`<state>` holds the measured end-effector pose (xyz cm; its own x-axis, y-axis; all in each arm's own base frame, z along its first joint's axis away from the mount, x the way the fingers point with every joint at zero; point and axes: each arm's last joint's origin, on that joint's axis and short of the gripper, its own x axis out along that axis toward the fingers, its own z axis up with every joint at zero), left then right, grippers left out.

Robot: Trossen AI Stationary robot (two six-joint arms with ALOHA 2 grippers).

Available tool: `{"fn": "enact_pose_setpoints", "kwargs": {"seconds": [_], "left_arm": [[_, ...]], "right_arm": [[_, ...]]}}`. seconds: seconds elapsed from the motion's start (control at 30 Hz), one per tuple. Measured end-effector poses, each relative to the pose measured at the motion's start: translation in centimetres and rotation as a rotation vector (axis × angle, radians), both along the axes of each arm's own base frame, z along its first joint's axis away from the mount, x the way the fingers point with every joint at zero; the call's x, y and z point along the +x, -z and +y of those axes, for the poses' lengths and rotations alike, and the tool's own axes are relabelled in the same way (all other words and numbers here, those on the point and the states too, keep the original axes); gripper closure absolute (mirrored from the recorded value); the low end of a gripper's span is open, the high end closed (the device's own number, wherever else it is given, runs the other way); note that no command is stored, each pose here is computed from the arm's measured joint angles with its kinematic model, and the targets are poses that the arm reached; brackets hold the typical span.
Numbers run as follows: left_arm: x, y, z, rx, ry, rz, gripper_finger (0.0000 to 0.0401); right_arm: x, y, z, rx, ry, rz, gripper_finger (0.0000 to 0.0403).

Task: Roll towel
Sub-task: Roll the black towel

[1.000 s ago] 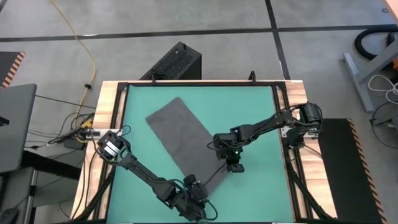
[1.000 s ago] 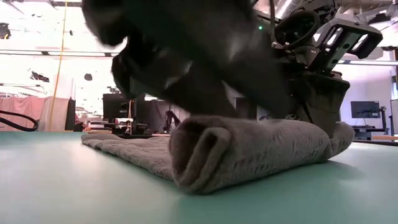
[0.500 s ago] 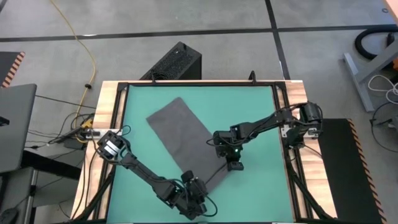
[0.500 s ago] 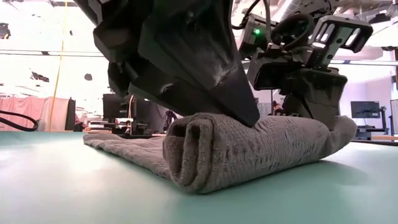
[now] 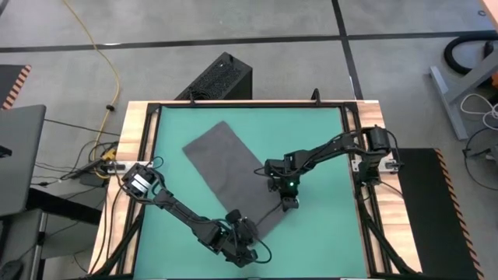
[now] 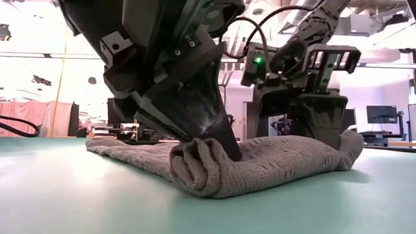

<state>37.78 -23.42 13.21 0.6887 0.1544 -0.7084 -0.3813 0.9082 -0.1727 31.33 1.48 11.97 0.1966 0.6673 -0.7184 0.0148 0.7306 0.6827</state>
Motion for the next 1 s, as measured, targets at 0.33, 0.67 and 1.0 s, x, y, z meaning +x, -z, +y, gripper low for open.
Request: {"fn": "enact_pose_setpoints", "kwargs": {"seconds": [0.33, 0.67, 1.0], "left_arm": [[-0.5, 0.9, 0.2, -0.029, -0.006, 0.004, 0.0401], [-0.7, 1.0, -0.1, -0.028, 0.013, 0.012, 0.0401], [-1.8, 1.6, -1.0, -0.029, 0.027, 0.021, 0.0401]], "right_arm": [[1.0, -1.5, -1.4, -0.063, -0.046, -0.136, 0.0338], [2.1, -2.9, -1.6, -0.172, -0.151, -0.253, 0.0335], [1.6, -2.8, -1.5, -0.182, -0.214, -0.245, 0.0275]]}}
